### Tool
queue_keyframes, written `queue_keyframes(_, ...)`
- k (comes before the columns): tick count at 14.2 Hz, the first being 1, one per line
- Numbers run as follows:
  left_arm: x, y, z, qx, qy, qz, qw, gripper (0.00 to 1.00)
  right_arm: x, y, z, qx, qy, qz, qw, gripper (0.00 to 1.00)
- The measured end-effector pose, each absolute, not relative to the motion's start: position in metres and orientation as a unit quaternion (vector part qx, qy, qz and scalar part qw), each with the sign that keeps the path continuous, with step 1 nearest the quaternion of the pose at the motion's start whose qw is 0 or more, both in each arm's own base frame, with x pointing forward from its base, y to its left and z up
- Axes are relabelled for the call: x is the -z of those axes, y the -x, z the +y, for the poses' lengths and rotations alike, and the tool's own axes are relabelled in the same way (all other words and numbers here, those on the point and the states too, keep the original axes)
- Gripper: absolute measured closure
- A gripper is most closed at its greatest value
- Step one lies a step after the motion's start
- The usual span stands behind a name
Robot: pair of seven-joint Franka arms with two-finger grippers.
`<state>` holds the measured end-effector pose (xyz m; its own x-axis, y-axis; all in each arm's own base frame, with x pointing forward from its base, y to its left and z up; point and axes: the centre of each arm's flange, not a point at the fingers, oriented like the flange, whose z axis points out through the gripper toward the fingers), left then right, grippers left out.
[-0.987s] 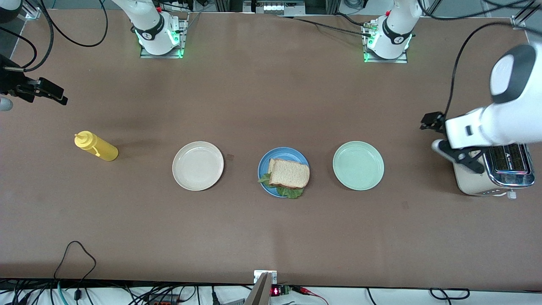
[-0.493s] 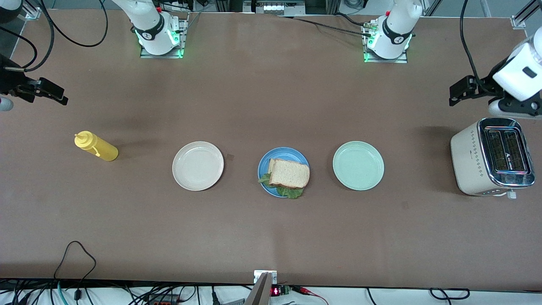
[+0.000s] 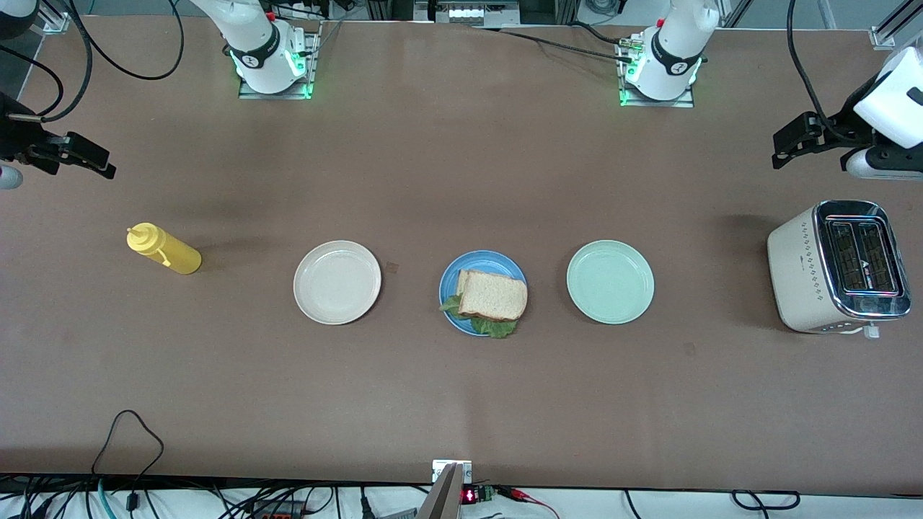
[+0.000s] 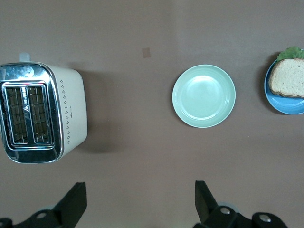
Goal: Make sandwich in blue plate with both arms
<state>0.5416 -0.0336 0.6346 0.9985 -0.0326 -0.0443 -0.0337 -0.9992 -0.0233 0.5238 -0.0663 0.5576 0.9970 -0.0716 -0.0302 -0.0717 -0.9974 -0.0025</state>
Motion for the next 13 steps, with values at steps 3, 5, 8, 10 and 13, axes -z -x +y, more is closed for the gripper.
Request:
queue_keyframes(3,-0.6345,-0.5416,-0.0337,-0.022,1.000,0.017,0.012,0.00,-0.5576,-0.5238,-0.0663,-0.015,0.999,0.036,0.002,0.00)
queue_keyframes(5,-0.6350,-0.5412,-0.0347,-0.022,1.000,0.017,0.012,0.00,-0.5576,-0.5238,-0.0663,-0.015,0.999,0.036,0.002,0.00)
queue_keyframes(8,-0.6351,-0.5400,-0.0386,-0.024,0.999,0.021,0.012,0.00,-0.5579,-0.5236,-0.0663,-0.015,0.999,0.036,0.002,0.00)
queue_keyframes(10,-0.6349,-0.5389,-0.0398,-0.027,0.999,0.022,0.013,0.00,-0.5585,-0.5233,-0.0663,-0.015,0.999,0.036,0.002,0.00)
queue_keyframes(13,-0.6349,-0.5375,-0.0411,-0.030,0.999,0.023,0.013,0.00,-0.5587,-0.5232,-0.0662,-0.014,0.999,0.036,0.002,0.00)
